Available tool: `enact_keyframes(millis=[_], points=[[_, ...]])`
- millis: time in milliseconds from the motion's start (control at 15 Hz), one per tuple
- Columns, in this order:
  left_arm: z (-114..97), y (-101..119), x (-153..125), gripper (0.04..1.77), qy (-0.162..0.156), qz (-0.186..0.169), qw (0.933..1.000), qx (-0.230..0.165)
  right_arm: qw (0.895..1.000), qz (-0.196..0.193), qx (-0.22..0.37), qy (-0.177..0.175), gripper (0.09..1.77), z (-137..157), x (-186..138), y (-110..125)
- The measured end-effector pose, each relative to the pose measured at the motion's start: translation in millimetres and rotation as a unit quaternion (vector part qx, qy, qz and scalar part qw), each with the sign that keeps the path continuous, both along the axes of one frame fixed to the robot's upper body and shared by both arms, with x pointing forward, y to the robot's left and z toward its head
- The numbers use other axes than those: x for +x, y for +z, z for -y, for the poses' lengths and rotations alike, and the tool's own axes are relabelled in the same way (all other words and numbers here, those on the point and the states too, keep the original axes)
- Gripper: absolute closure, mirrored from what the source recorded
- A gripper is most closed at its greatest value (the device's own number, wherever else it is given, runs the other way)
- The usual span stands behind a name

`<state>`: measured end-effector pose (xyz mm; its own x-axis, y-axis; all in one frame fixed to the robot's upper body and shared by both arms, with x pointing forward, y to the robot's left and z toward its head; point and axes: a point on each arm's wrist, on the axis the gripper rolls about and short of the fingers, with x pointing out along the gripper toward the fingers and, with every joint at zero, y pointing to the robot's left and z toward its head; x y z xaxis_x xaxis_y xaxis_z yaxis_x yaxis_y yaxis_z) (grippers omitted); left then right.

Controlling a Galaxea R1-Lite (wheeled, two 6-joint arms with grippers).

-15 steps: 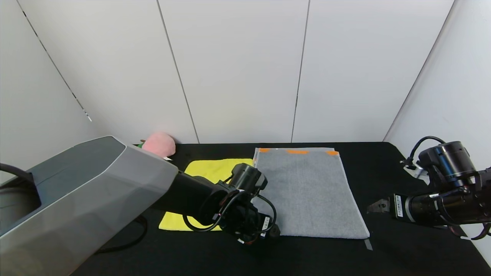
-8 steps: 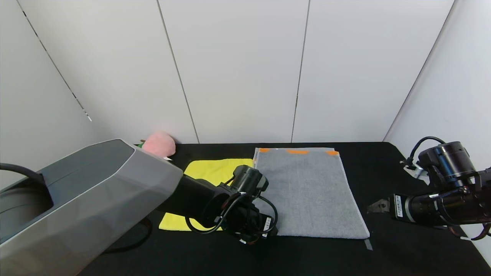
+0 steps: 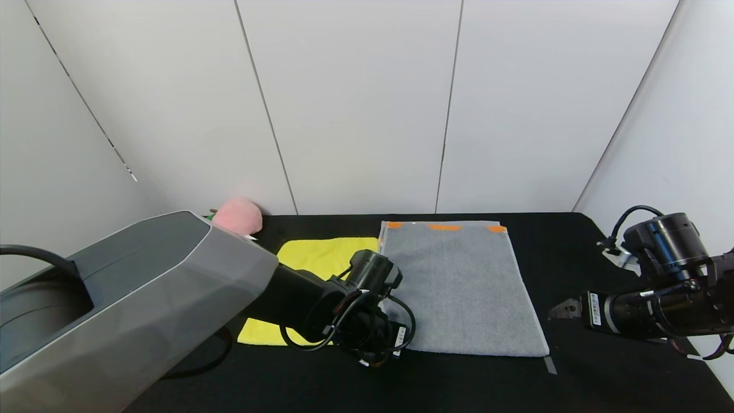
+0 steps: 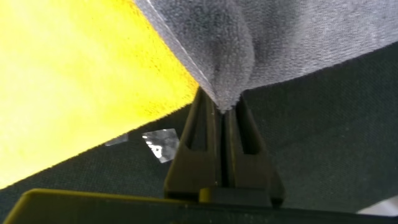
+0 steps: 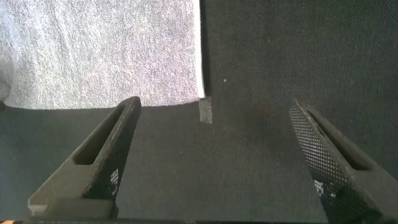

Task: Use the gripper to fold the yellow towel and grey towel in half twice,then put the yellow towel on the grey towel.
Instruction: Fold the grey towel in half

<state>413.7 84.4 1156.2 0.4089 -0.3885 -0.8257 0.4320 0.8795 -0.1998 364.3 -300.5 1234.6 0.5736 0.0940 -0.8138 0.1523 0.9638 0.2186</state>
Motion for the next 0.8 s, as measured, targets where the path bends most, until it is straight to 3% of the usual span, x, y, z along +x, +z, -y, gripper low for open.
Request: enact_keyframes(millis=[800], points=[[-1.0, 1.7, 0.0, 1.68, 0.001, 0.002, 1.0, 0.0, 1.0, -0.017, 0.007, -0.003, 0.14, -5.7, 2.3, -8.9]])
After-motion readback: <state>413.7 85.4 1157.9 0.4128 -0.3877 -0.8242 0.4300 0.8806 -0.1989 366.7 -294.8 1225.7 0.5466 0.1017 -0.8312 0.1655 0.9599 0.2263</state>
